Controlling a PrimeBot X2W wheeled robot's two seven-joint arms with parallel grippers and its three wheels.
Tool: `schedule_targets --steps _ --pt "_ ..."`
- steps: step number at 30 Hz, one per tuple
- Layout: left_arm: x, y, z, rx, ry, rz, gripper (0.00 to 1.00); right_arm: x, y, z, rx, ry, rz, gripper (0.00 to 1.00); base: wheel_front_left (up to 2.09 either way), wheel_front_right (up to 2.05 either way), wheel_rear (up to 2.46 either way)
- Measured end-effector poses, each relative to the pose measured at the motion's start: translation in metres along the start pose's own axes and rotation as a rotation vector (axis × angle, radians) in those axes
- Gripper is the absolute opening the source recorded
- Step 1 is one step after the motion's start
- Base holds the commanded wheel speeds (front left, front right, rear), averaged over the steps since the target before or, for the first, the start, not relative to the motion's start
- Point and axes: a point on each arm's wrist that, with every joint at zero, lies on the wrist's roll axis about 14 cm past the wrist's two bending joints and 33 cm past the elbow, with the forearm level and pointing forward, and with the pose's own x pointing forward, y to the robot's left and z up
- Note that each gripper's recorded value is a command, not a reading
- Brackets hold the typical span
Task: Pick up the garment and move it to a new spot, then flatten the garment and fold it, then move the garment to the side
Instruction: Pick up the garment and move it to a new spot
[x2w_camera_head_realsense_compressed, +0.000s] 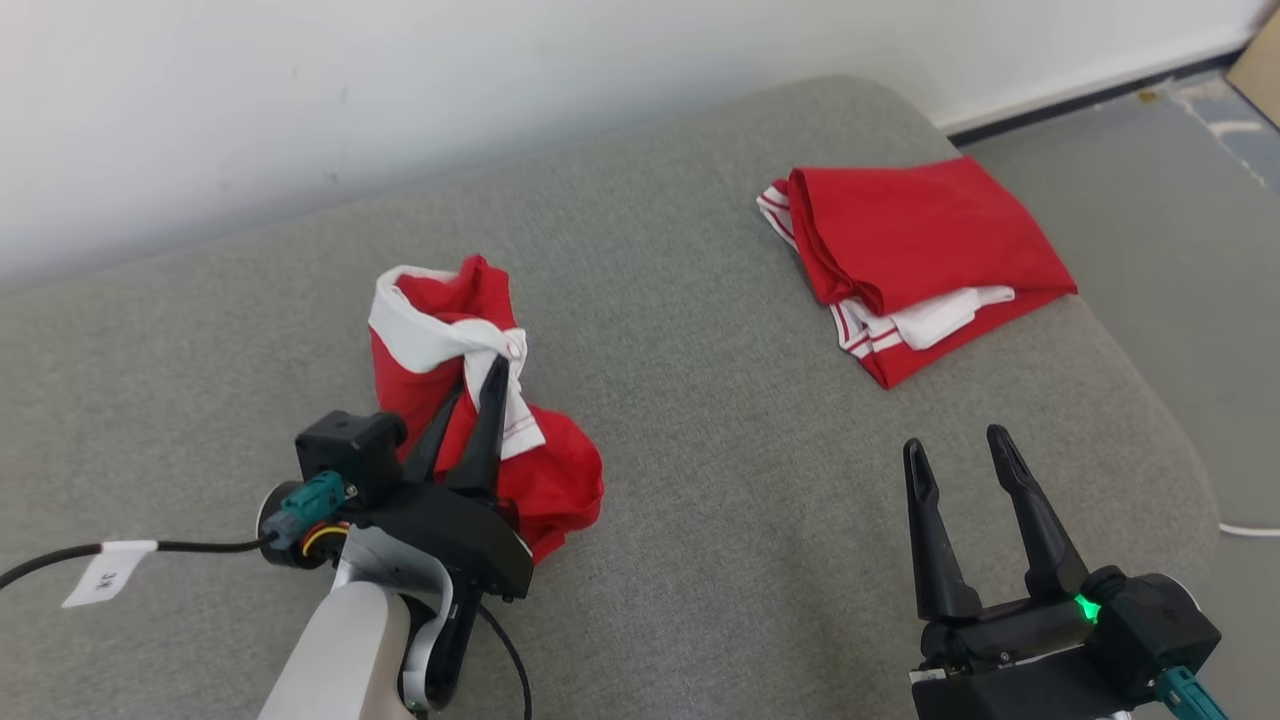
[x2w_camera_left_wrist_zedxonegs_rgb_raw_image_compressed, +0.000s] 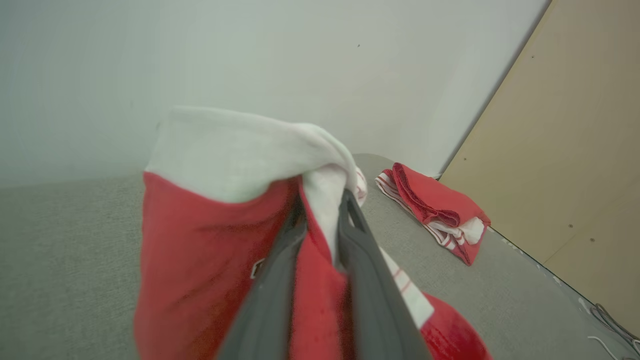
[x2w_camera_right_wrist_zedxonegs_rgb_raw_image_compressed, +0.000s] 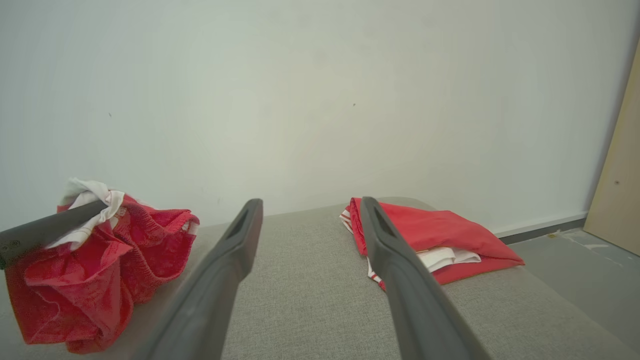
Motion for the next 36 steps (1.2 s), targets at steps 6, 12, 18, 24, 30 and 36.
schedule_targets --steps 6,12,18,24,30,36 --pt "0.008 0.016 -0.050 0.008 0.098 0.000 0.29 0.007 -0.005 -0.015 -0.015 0.048 -0.017 1.00 0.00 0.00 0.00" --pt "0.007 0.023 -0.058 0.011 0.089 0.006 1.00 0.014 0.001 -0.024 -0.010 0.068 0.001 1.00 0.00 0.00 0.00" --pt "-0.002 0.021 -0.039 0.010 0.013 0.012 1.00 0.015 0.010 -0.027 0.018 0.073 0.029 1.00 0.00 0.00 0.00" --pt "-0.038 0.025 -0.018 0.011 -0.066 0.075 1.00 0.014 0.028 -0.029 0.041 0.073 0.085 1.00 0.00 0.00 0.00" --pt "-0.088 0.051 0.007 0.041 -0.146 0.206 1.00 0.016 0.051 -0.026 0.071 0.056 0.156 1.00 0.00 0.00 0.00" --pt "-0.145 0.073 0.026 0.099 -0.206 0.348 1.00 0.013 0.068 -0.022 0.093 0.043 0.209 1.00 0.00 0.00 0.00"
